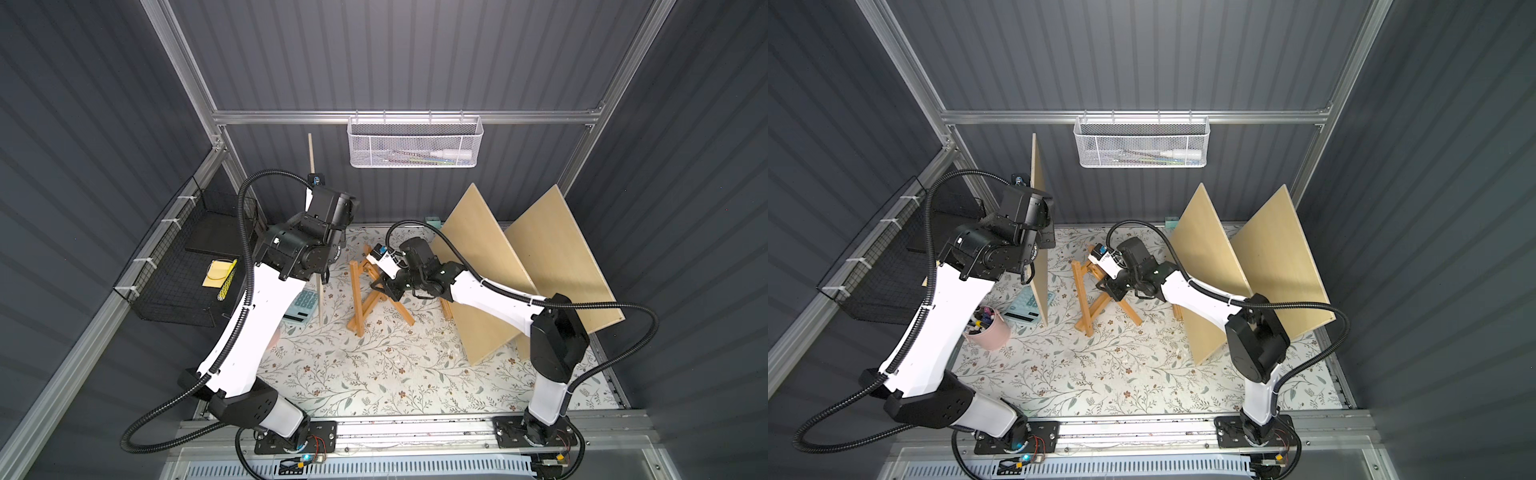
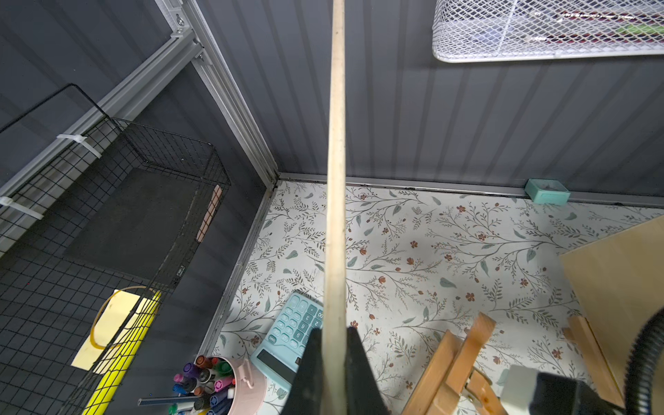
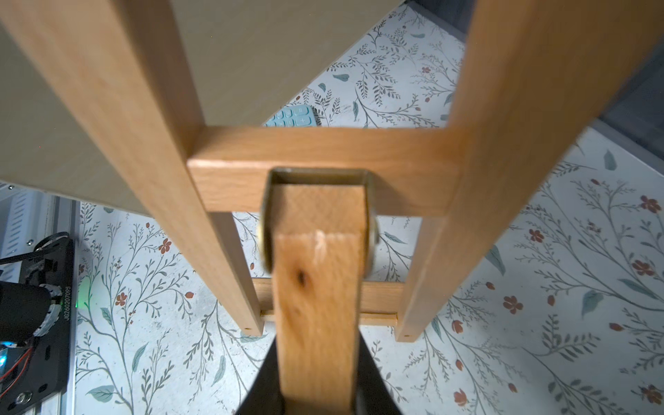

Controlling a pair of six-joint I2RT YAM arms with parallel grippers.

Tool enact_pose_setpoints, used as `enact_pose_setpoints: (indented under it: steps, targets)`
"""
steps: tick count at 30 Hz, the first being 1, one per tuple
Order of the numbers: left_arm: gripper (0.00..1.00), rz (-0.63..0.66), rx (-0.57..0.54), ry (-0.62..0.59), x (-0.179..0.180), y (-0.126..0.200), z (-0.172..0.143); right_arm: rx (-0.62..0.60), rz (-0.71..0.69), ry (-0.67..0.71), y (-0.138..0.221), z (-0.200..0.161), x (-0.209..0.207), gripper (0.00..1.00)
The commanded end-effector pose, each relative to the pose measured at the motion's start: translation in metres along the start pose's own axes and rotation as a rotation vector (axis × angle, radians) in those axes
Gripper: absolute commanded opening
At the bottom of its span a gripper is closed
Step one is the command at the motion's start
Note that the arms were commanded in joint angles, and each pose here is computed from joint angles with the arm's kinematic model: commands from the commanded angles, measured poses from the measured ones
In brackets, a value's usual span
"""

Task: Assemble the easel
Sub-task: Place the easel at the center of the board.

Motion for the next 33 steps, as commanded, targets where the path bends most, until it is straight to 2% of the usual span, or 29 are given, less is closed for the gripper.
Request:
enact_pose_setpoints:
  steps: [1, 12, 18, 26, 28, 31, 33]
  targets:
    - [0.0, -0.03, -0.156, 0.13, 0.004, 0.019, 0.038, 0.245, -0.044, -0.173, -0.015, -0.079, 0.011, 0.0]
    - [0.0, -0.26, -0.029, 0.098, -0.013, 0.026, 0.021, 0.351, -0.102, -0.215, 0.0, -0.139, 0.046, 0.01]
    - [0.0, -0.333, 0.045, 0.057, -0.01, 0.035, 0.006, 0.391, -0.13, -0.225, 0.01, -0.157, 0.052, 0.08]
    - [0.0, -0.392, 0.117, 0.015, -0.002, 0.047, -0.008, 0.446, -0.153, -0.201, 0.025, -0.169, 0.055, 0.28]
    - [0.0, -0.405, 0.143, -0.003, -0.002, 0.048, -0.014, 0.453, -0.149, -0.195, 0.026, -0.17, 0.055, 0.36]
    - [0.0, -0.435, 0.172, -0.034, -0.004, 0.049, -0.019, 0.446, -0.141, -0.184, 0.029, -0.165, 0.055, 0.58]
    - [0.0, -0.457, 0.191, -0.063, -0.005, 0.051, -0.023, 0.426, -0.141, -0.183, 0.033, -0.157, 0.054, 0.65]
Point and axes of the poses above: each gripper's point midway between its finger pads, its own y axis back along the fingers, its own x axis along the line the jaws close on, z = x × y, the point moved 7 cm from there along y, back along the fingers, and after that the axes turned 9 degrees about y, right-handed, at the moved point
